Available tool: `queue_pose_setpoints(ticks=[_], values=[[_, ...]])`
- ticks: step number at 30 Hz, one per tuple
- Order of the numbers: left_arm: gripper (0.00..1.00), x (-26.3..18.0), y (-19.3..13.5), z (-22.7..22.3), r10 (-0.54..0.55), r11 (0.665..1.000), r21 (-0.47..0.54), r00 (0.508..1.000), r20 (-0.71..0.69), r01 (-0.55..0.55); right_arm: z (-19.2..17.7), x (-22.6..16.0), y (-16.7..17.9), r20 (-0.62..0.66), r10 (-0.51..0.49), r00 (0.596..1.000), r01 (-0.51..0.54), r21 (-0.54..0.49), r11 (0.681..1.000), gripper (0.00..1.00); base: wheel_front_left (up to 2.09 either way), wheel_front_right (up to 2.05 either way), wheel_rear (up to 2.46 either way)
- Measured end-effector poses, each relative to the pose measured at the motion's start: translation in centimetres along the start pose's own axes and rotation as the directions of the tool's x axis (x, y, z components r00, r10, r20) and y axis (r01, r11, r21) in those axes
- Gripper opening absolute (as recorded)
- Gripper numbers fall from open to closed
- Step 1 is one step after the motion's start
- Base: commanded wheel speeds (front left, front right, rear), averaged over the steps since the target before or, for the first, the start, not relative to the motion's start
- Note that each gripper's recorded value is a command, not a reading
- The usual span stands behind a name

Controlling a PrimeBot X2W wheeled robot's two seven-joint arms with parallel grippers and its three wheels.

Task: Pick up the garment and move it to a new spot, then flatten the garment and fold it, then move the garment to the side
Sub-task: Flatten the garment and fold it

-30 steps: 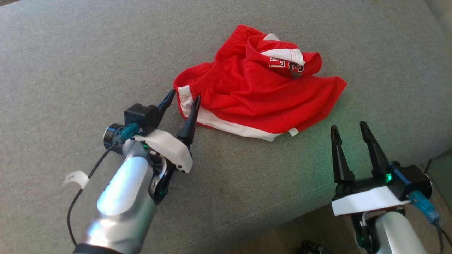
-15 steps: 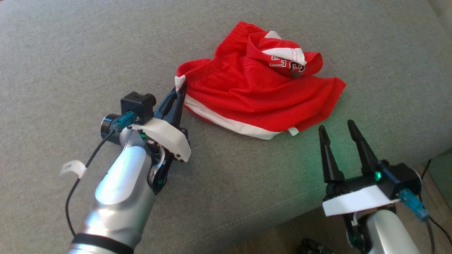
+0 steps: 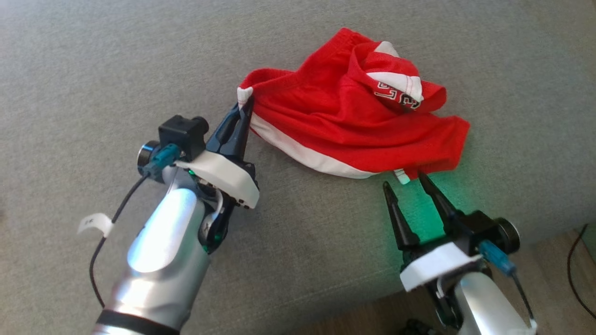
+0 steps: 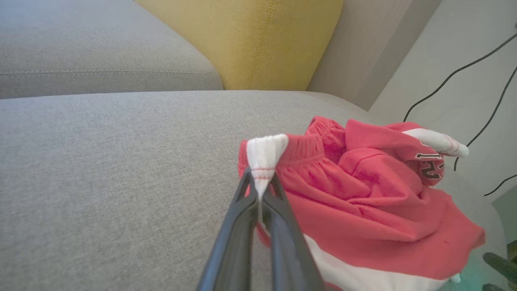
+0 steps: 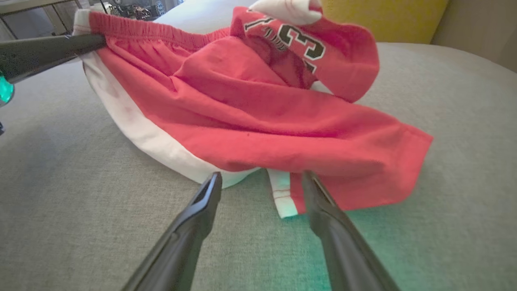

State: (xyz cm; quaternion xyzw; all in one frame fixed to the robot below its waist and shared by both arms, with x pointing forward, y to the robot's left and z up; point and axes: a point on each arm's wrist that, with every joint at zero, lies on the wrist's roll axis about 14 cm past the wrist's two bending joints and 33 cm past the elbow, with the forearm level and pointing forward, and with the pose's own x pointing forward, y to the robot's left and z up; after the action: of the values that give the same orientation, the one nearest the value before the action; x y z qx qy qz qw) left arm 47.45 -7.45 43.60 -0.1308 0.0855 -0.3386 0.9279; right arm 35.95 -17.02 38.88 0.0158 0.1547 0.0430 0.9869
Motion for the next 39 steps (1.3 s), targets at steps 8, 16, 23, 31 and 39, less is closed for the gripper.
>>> queue_pose_setpoints(ticks=[8, 16, 23, 31, 39], values=[[0.0, -0.5, 0.2, 0.0, 0.016, 1.0, -0.019, 1.0, 0.004, -0.016, -2.3, 1.3, 0.6, -0.089, 0.041, 0.995, -0.046, -0.052, 0.998, 1.0, 0.0, 0.0, 0.0], [0.0, -0.6, 0.2, -0.1, 0.019, 1.0, -0.02, 1.0, 0.002, -0.019, -2.8, 2.0, -0.2, -0.109, 0.029, 0.994, -0.037, -0.069, 0.997, 1.0, 0.0, 0.0, 0.0], [0.0, -0.6, 0.2, -0.2, 0.017, 1.0, -0.021, 1.0, 0.001, -0.017, -2.9, 2.0, -0.8, -0.113, 0.009, 0.994, -0.016, -0.067, 0.998, 1.0, 0.0, 0.0, 0.0], [0.0, -0.4, 0.1, -0.2, 0.014, 1.0, -0.023, 1.0, 0.002, -0.014, -3.0, 1.9, -1.4, -0.118, -0.008, 0.993, 0.0, -0.065, 0.998, 0.36, 0.0, 0.0, 0.0], [0.0, -0.5, 0.2, -0.2, 0.016, 1.0, -0.023, 1.0, 0.002, -0.016, -3.2, 2.0, -2.3, -0.127, -0.032, 0.991, 0.023, -0.075, 0.997, 0.0, 0.0, 0.0, 0.0]])
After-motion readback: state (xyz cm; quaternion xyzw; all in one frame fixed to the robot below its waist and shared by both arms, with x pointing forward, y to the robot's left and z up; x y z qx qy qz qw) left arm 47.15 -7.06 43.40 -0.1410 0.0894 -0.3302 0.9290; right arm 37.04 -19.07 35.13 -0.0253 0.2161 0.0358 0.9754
